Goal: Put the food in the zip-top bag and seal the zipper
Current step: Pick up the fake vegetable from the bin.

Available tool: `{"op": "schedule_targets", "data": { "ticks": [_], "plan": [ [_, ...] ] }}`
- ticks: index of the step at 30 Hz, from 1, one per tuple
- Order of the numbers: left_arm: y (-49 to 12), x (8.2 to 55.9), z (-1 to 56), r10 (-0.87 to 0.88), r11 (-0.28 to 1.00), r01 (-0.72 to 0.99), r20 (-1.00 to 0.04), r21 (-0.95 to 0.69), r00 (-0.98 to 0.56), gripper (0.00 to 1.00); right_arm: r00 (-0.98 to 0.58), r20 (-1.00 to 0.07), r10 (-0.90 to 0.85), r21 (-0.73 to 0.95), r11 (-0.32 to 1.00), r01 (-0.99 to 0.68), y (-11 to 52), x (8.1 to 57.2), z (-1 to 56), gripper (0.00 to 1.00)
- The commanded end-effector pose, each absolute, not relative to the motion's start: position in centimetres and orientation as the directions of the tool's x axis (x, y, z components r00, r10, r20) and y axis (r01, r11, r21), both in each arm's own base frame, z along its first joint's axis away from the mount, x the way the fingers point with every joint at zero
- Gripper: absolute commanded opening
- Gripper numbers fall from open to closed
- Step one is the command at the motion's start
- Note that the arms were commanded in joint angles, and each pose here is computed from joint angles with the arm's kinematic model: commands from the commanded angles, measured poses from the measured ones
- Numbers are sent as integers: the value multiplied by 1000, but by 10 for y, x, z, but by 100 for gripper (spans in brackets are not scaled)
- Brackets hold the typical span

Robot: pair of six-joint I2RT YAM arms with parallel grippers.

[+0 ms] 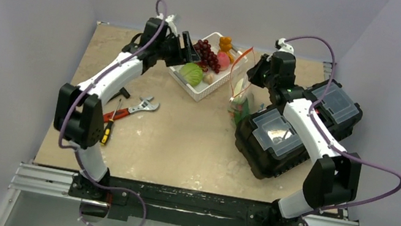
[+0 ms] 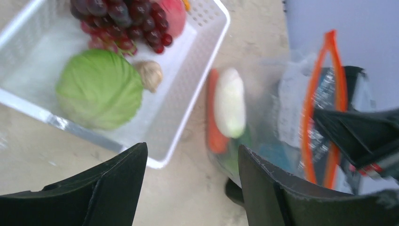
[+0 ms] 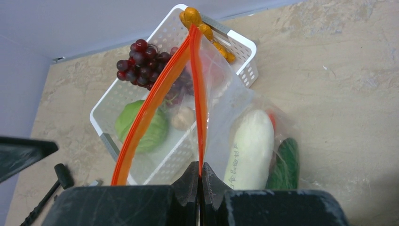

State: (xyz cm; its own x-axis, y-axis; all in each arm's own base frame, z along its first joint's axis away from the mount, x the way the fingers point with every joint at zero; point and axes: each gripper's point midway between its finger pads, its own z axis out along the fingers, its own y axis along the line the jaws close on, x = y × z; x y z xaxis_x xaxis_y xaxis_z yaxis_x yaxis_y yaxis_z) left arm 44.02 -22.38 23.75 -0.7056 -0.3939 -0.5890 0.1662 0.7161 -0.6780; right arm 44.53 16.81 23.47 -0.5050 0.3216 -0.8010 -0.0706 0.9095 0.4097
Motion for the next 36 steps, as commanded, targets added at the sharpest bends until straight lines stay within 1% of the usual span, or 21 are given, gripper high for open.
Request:
{"op": "schedule_targets", "data": {
  "ticks": [1, 3, 6, 9, 11, 15, 17, 19, 21, 26, 27, 28, 32, 36],
  "plan": [
    [-211, 481, 225, -175, 877, 239, -739, -418, -650, 69, -443, -827, 346, 450, 880, -151, 177, 450, 273, 0],
    [-203, 495, 211, -67, 940, 217, -769, -262, -636, 69, -446, -826, 345, 453, 877, -160, 179, 449, 274, 0],
    [-196, 510, 201, 103, 976, 216, -788, -39, -607, 70, -449, -825, 344, 453, 877, -159, 179, 450, 272, 0],
    [-191, 518, 186, 249, 966, 217, -751, 144, -611, 73, -456, -822, 341, 457, 873, -171, 182, 449, 270, 0],
    [-189, 522, 178, 291, 957, 207, -715, 205, -635, 74, -457, -822, 339, 458, 872, -176, 183, 449, 270, 0],
    [-193, 524, 161, 272, 962, 196, -668, 189, -692, 78, -459, -822, 336, 456, 872, -179, 183, 449, 269, 0],
    [-203, 520, 151, 258, 965, 223, -651, 137, -714, 78, -460, -822, 336, 458, 870, -184, 184, 449, 269, 0],
    [-214, 518, 145, 236, 967, 241, -647, 82, -725, 82, -464, -821, 334, 459, 868, -187, 185, 449, 268, 0],
    [-221, 518, 140, 219, 968, 249, -643, 46, -734, 87, -463, -821, 333, 460, 867, -191, 186, 449, 268, 0],
    [-224, 521, 129, 212, 969, 244, -628, 37, -749, 93, -465, -821, 332, 462, 865, -198, 187, 449, 267, 0],
    [-224, 522, 127, 211, 969, 243, -627, 36, -750, 98, -465, -821, 331, 461, 864, -200, 188, 449, 267, 0],
    [-225, 521, 124, 213, 969, 243, -623, 38, -753, 100, -467, -821, 329, 461, 865, -200, 188, 449, 266, 0],
    [-223, 523, 118, 224, 970, 234, -615, 65, -756, 100, -468, -821, 328, 462, 863, -205, 189, 449, 265, 0],
    [-226, 533, 132, 184, 977, 211, -672, 43, -717, 100, -468, -821, 327, 462, 862, -208, 189, 449, 266, 0]
  ]
}}
